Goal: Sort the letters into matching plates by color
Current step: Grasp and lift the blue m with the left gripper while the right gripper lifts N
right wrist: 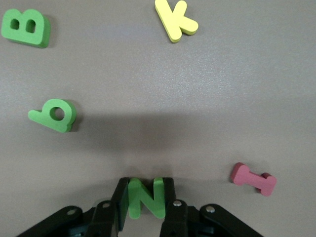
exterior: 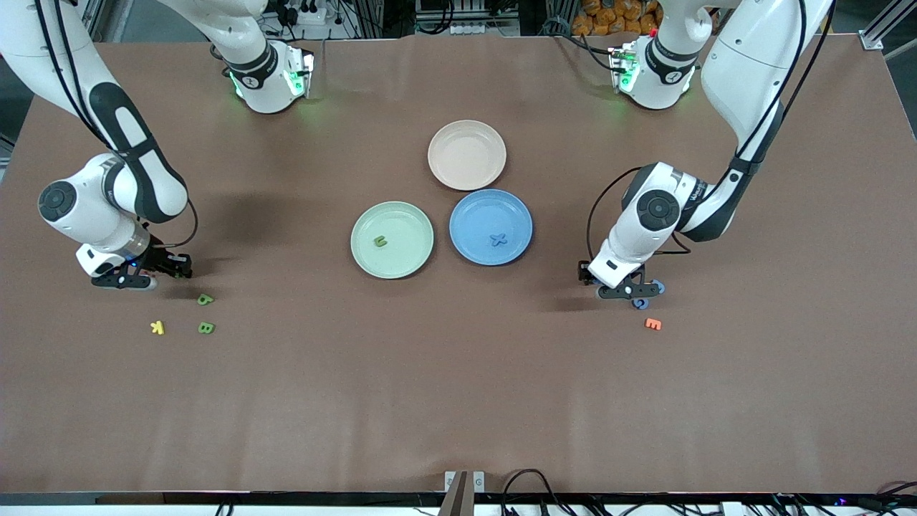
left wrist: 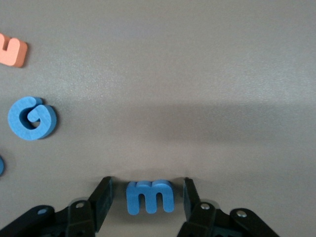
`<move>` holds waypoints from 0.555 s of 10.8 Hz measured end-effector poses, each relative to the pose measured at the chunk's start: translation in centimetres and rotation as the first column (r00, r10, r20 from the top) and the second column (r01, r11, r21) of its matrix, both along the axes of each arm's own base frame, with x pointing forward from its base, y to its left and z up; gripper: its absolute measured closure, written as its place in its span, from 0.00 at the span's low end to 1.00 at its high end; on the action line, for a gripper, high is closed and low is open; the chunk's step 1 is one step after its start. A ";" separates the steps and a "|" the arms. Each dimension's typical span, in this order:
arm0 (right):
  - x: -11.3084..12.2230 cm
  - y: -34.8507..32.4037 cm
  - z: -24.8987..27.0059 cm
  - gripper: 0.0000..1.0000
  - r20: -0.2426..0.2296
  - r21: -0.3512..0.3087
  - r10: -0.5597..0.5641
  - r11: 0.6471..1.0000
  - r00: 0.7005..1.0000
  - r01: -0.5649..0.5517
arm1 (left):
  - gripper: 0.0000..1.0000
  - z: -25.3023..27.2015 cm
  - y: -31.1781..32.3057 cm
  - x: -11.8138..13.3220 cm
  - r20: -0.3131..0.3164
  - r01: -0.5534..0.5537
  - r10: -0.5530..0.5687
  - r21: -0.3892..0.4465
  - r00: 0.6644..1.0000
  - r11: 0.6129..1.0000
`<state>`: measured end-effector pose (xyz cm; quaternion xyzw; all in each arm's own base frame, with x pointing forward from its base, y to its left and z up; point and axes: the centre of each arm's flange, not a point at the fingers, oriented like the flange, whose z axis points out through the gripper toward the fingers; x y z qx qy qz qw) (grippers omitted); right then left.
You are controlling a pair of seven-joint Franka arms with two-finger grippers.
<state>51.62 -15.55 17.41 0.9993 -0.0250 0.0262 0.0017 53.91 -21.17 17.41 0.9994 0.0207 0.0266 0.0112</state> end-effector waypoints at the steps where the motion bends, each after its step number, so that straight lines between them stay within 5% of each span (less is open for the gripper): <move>1: 0.0 0.0 0.0 0.68 0.000 0.000 0.000 1.000 1.000 0.000 | 0.33 -0.1 0.0 0.0 -0.001 -0.008 0.008 -0.001 1.000 1.000; 4: 0.6 1.8 0.1 0.68 -0.007 0.017 -0.098 0.995 0.995 0.098 | 0.40 0.0 0.0 0.1 0.000 -0.015 0.015 -0.001 1.000 1.000; 6: 1.3 4.9 0.2 0.68 -0.026 0.031 -0.176 0.984 0.984 0.176 | 0.59 0.3 0.0 0.2 0.005 -0.016 0.016 -0.002 1.000 1.000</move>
